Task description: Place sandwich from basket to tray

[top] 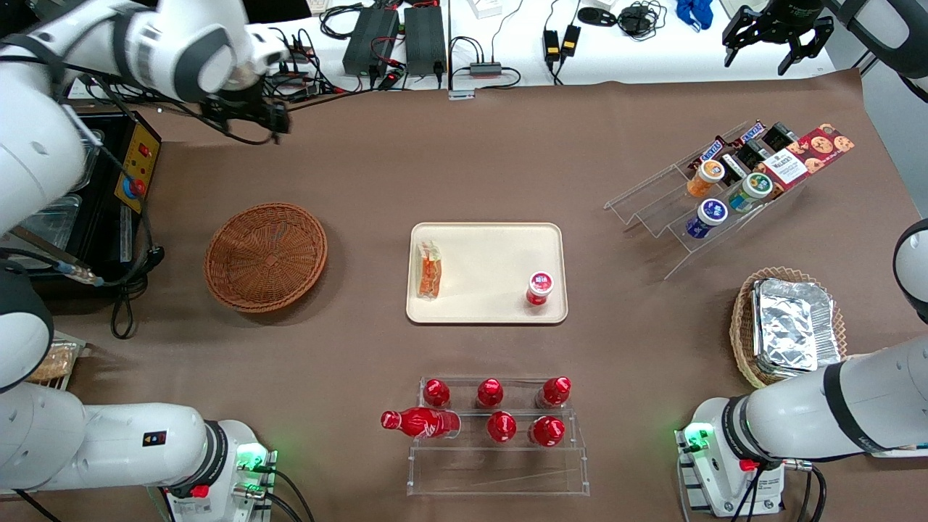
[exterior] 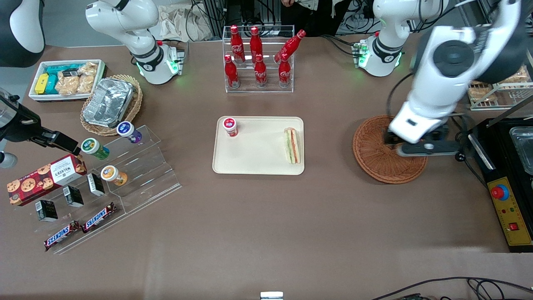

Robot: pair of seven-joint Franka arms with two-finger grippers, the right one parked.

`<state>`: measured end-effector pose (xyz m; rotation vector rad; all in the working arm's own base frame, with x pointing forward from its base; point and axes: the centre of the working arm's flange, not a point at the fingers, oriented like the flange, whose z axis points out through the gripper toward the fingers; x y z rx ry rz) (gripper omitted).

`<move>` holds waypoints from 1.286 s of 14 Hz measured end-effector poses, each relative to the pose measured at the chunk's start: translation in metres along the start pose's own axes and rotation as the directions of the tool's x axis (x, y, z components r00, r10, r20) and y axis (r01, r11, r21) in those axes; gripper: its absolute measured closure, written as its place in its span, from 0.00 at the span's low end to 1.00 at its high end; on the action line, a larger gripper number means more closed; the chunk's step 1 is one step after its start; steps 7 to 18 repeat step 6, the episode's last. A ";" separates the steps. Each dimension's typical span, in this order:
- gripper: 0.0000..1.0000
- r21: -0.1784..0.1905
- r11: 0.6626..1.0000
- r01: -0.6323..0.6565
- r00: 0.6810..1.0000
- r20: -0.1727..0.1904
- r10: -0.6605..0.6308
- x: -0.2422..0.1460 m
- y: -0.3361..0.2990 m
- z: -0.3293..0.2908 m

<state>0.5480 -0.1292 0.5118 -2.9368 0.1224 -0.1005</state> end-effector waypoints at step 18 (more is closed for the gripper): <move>0.00 -0.082 0.995 -0.053 0.998 0.016 0.054 0.001 -0.058 -0.084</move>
